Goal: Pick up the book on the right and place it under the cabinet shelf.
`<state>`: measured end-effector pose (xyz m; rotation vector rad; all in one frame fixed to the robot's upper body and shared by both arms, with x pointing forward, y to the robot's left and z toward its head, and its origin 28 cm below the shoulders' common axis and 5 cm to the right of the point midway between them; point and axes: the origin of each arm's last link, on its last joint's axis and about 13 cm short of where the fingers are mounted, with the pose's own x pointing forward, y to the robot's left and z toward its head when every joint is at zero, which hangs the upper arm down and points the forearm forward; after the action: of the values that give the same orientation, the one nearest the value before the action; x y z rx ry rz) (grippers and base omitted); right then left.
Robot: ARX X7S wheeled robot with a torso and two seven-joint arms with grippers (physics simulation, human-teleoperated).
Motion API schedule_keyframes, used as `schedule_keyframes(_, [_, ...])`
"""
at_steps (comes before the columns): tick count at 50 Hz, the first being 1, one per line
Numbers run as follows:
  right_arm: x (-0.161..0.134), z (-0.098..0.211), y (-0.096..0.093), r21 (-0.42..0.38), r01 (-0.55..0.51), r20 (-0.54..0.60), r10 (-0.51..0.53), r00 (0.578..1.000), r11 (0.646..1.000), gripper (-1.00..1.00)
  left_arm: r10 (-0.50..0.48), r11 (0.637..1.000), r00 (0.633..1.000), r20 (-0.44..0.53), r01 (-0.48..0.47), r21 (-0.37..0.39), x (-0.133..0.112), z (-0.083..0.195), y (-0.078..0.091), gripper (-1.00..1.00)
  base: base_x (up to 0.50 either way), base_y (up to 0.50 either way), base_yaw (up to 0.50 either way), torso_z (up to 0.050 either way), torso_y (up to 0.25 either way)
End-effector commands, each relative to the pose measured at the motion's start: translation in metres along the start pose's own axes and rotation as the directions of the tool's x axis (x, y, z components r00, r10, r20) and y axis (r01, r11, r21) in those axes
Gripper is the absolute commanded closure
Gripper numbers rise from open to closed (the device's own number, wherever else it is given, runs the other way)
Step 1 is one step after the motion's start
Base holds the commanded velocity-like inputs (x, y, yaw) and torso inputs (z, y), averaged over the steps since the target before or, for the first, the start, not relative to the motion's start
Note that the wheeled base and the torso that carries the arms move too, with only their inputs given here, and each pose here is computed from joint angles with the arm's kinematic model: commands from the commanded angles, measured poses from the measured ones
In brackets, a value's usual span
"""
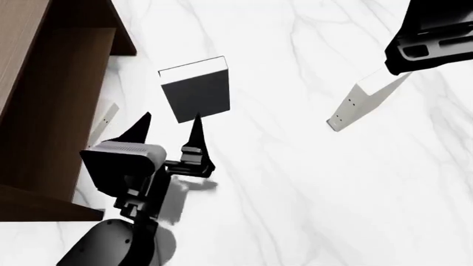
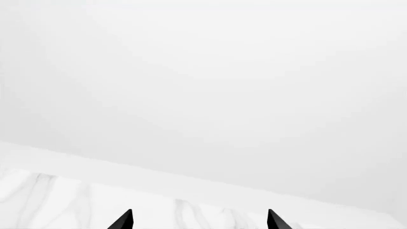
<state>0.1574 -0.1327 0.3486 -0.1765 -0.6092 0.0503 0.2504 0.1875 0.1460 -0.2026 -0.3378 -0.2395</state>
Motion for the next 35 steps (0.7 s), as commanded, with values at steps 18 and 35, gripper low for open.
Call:
schedule_keyframes(18, [-0.003,-0.007,0.001,0.018,0.009,-0.007,-0.009,1.000,1.000,-1.00,-0.103,0.976,0.967,0.233,0.053,0.212,0.000,0.061,-0.020,-1.00,0.00,0.00,0.00,0.000,0.000])
schedule_keyframes(35, [-0.006,-0.011,-0.001,0.029,0.018,-0.011,-0.018,1.000,0.999,-1.00,-0.117,0.973,0.957,0.267,0.056,0.224,0.002,0.074,-0.024,-1.00,0.00,0.00,0.00,0.000,0.108])
